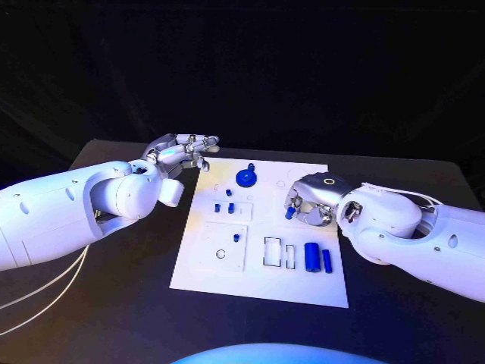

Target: Assemble the parts on the task board

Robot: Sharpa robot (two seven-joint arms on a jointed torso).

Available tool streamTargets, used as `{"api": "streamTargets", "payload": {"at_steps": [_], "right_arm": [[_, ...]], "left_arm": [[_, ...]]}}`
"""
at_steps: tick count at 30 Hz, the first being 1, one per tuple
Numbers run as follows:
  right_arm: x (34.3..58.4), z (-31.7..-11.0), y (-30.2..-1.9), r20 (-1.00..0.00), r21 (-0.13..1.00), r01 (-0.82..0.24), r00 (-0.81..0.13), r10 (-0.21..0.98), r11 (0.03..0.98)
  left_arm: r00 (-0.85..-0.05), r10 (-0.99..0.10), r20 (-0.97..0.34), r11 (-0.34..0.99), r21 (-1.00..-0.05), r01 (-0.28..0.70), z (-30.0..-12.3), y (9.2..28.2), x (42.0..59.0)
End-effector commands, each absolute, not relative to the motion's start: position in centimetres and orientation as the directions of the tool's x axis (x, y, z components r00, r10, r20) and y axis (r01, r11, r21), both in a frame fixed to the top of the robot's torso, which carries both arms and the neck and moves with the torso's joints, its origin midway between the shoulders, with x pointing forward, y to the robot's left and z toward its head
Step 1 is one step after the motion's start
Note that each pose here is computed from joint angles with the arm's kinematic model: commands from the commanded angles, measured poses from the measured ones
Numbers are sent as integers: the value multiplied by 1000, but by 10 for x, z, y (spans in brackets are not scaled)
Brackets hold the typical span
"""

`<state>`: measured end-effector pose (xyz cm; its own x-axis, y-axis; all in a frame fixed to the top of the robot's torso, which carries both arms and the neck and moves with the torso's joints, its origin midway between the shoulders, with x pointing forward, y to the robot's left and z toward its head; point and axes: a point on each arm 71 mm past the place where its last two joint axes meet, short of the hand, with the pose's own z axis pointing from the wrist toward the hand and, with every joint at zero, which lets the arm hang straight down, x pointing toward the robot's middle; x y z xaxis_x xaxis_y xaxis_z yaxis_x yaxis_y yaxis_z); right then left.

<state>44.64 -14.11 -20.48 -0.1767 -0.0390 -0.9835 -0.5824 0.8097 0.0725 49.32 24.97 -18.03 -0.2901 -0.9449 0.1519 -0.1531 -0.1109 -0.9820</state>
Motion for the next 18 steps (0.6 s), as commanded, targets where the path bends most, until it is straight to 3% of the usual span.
{"api": "streamTargets", "payload": {"at_steps": [1,7,18], "right_arm": [[445,-199,-139,-988,116,-593,-149,34,797],[444,-198,-138,-984,148,-586,-166,61,797],[446,-204,-141,-974,129,-553,-228,0,823]], "left_arm": [[-305,-939,159,-117,-981,-152,-180,247,493],[-305,-939,159,-116,-981,-153,-180,247,493],[-303,-940,158,-115,-981,-156,-180,248,493]]}}
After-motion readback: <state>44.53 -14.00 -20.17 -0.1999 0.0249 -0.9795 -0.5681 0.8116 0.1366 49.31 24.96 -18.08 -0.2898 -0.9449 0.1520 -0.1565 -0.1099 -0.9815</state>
